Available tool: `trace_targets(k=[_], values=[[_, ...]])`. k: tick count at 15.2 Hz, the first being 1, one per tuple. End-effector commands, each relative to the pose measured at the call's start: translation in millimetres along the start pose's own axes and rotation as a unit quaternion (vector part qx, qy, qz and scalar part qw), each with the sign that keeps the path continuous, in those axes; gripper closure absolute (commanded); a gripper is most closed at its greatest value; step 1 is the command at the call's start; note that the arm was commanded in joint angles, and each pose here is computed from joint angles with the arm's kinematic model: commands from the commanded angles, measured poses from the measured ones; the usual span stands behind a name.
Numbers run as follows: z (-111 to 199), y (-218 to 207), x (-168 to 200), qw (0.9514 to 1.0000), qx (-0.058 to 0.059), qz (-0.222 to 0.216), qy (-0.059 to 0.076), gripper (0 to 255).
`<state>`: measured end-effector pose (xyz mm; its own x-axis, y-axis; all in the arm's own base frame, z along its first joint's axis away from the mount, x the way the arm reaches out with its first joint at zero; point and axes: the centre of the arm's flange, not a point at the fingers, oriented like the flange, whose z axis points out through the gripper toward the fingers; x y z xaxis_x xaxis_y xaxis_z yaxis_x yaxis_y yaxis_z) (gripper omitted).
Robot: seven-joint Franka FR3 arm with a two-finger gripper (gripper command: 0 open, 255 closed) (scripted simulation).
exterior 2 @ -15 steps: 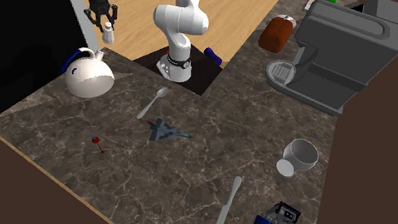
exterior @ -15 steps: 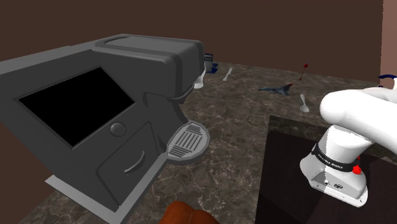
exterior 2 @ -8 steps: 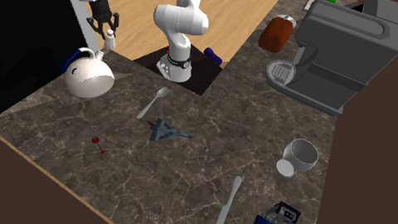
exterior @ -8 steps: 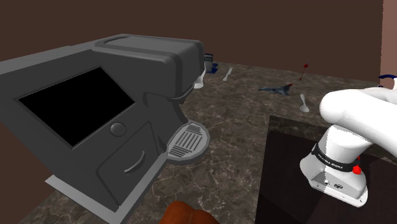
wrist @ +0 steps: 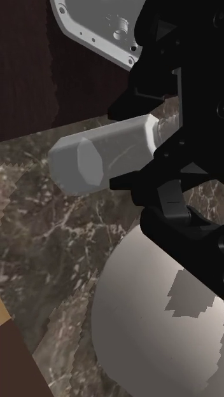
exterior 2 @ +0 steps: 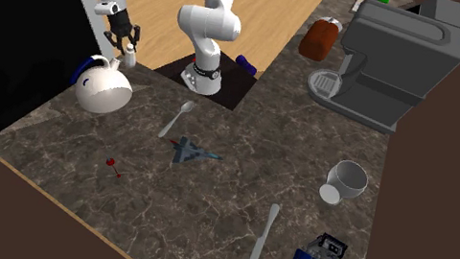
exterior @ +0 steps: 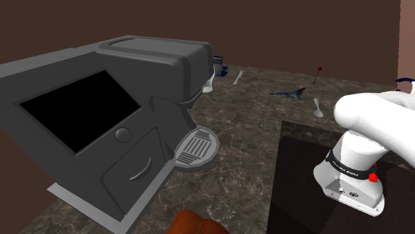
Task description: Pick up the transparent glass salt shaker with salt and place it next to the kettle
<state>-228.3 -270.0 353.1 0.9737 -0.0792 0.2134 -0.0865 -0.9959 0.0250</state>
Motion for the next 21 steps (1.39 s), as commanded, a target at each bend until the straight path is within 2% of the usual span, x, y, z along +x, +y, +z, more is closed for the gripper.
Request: trace_targets(k=[1,8,9,14,18,21], values=[[5,0,-2,1.0000,0.000,0.000,0.000,255],[5,0,-2,1.0000,0.000,0.000,0.000,255],[5,0,-2,1.0000,0.000,0.000,0.000,0],[5,0,-2,1.0000,0.000,0.000,0.000,0],[-45,0,-2,1.0000,0.000,0.000,0.000,0],[-45,0,-2,1.0000,0.000,0.000,0.000,0]])
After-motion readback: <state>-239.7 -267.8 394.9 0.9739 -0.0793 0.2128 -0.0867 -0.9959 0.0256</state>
